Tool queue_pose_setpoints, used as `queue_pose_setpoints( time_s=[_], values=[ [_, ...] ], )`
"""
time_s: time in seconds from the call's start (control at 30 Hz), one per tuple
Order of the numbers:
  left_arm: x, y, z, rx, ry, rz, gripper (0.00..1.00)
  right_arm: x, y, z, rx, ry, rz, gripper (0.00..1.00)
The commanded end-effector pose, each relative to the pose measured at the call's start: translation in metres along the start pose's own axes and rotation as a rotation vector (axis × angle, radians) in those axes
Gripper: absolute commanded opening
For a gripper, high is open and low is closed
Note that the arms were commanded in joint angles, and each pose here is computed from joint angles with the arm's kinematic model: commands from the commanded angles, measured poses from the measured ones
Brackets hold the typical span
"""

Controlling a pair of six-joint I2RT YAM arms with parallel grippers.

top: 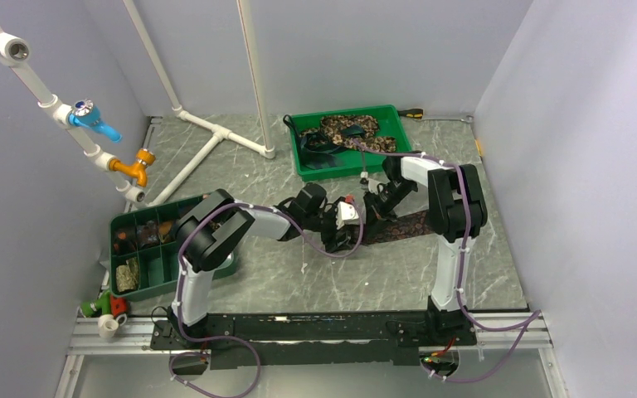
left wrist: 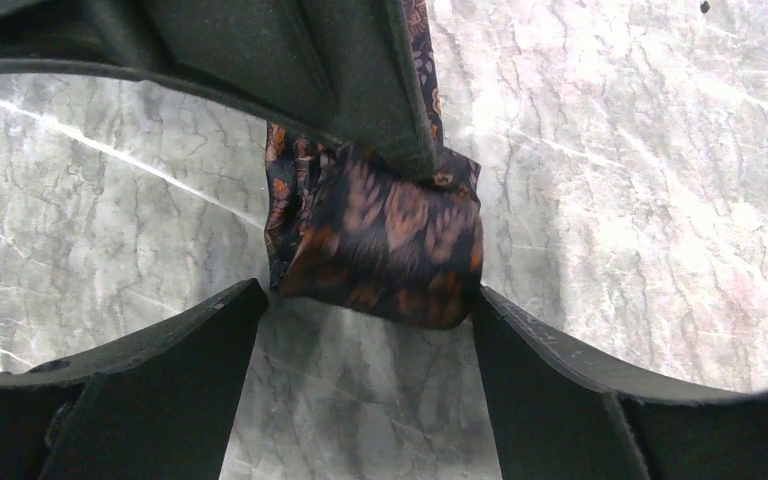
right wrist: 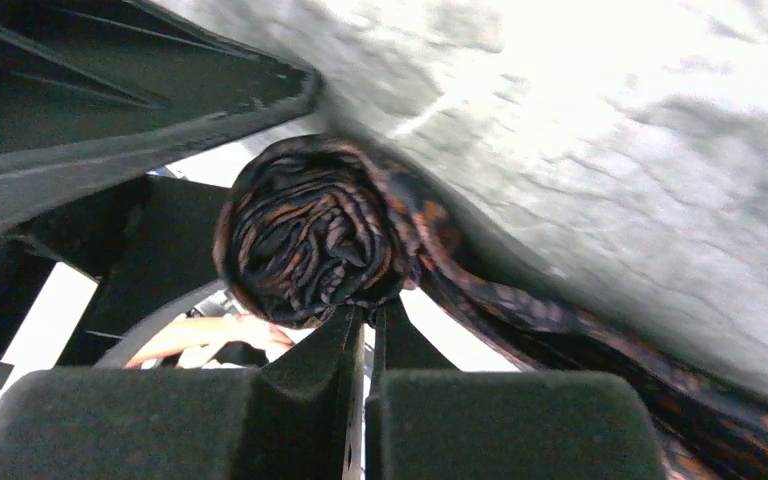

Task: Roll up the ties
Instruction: Roll the tie at the center of the board.

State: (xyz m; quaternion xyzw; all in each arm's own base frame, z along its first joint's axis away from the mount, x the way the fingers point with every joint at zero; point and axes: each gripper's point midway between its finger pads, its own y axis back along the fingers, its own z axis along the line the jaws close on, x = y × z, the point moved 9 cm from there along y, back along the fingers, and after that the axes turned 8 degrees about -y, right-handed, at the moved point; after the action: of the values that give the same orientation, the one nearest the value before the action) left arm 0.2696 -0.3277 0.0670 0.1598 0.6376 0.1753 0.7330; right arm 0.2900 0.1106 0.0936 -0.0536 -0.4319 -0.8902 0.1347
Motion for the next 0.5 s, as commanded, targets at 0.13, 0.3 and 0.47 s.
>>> queue_pose_setpoints(
  time_s=[0.13,0.3,0.47],
  values=[
    [-0.008,-0.016,0.009,0.006,-0.078,-0.084,0.82,-0.042,-0.009,-0.048,0.348,0.036,-0.111,0.0],
    [-0.017,-0.026,0.015,-0.004,-0.127,-0.1,0.83,-0.047,-0.009,-0.049,0.351,0.041,-0.09,0.0],
    [-0.023,-0.034,0.01,0.046,-0.19,-0.109,0.89,-0.047,-0.01,-0.049,0.347,0.042,-0.07,0.0]
  ],
)
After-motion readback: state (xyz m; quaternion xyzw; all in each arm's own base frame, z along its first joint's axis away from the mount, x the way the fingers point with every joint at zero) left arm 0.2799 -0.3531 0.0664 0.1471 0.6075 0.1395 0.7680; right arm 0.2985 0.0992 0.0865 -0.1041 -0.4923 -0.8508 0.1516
